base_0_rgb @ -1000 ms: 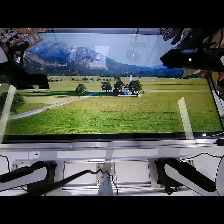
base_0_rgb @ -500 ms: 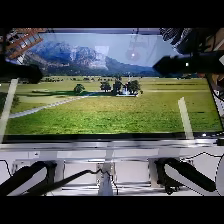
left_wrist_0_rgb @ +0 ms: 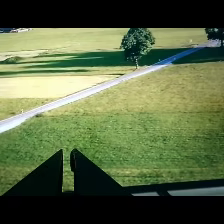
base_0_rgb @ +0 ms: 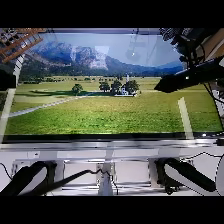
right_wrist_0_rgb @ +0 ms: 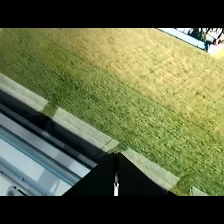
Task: Fold the clothes and pants, and hang the long-sleeved shirts on hangers.
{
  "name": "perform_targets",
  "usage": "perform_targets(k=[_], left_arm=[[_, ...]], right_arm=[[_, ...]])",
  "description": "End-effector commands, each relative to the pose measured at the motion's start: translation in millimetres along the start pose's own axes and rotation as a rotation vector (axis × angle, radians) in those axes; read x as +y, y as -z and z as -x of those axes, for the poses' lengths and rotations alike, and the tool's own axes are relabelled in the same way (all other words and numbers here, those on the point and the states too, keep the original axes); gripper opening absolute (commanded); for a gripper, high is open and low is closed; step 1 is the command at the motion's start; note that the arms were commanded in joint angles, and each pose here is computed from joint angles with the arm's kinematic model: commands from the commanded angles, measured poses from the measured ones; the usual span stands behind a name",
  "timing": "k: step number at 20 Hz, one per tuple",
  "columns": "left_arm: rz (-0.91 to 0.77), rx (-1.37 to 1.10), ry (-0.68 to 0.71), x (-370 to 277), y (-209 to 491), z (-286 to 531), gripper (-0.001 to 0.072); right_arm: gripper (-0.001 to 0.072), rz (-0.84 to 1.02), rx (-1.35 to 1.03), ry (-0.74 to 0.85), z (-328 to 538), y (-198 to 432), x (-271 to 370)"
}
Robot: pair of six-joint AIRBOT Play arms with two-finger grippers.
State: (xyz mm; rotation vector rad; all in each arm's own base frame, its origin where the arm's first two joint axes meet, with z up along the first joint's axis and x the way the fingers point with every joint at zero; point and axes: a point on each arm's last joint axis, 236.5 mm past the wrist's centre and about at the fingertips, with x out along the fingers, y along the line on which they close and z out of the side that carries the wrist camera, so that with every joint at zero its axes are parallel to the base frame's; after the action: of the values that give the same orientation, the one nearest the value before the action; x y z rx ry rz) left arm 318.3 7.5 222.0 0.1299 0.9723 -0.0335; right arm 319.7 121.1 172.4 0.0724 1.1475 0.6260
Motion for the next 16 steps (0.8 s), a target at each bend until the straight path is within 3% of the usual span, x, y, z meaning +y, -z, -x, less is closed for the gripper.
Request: perform_targets(k=[1,2,3,5,6,10,16], left_arm=[[-0.006,-0.033,0.041,-9.8,-6.8,2.0,0.0057],[-0.007,-0.025,0.027,-6.5,-4.4,2.3,0.0197],[-0.006,-0.008,0.018,-4.5,-0.7,1.7,0.0666],[0.007,0.036,-0.001,0.0,9.7,2.0,0.0699],[0.007,0.071,0.000,-0.3,18.0,2.3,0.0697],[0.006,0.122,0.010,-2.7,30.0,3.4,0.0696],[0.007,0.123,0.018,-4.6,29.9,3.3,0.0696]], right_arm=[[0.0015,0.010,-0.126,0.019,1.8,-29.7,-4.4],[0.0016,0.012,-0.141,0.053,2.8,-33.1,-12.3],[0.0062,0.014,-0.135,0.087,3.2,-31.9,-20.2],[0.0383,0.016,-0.089,0.166,4.3,-21.1,-38.6],[0.0498,0.014,-0.058,0.177,4.2,-13.8,-41.4],[0.0518,0.008,0.052,0.089,1.3,12.3,-20.8],[0.0515,0.007,0.060,0.094,1.5,14.1,-22.0]])
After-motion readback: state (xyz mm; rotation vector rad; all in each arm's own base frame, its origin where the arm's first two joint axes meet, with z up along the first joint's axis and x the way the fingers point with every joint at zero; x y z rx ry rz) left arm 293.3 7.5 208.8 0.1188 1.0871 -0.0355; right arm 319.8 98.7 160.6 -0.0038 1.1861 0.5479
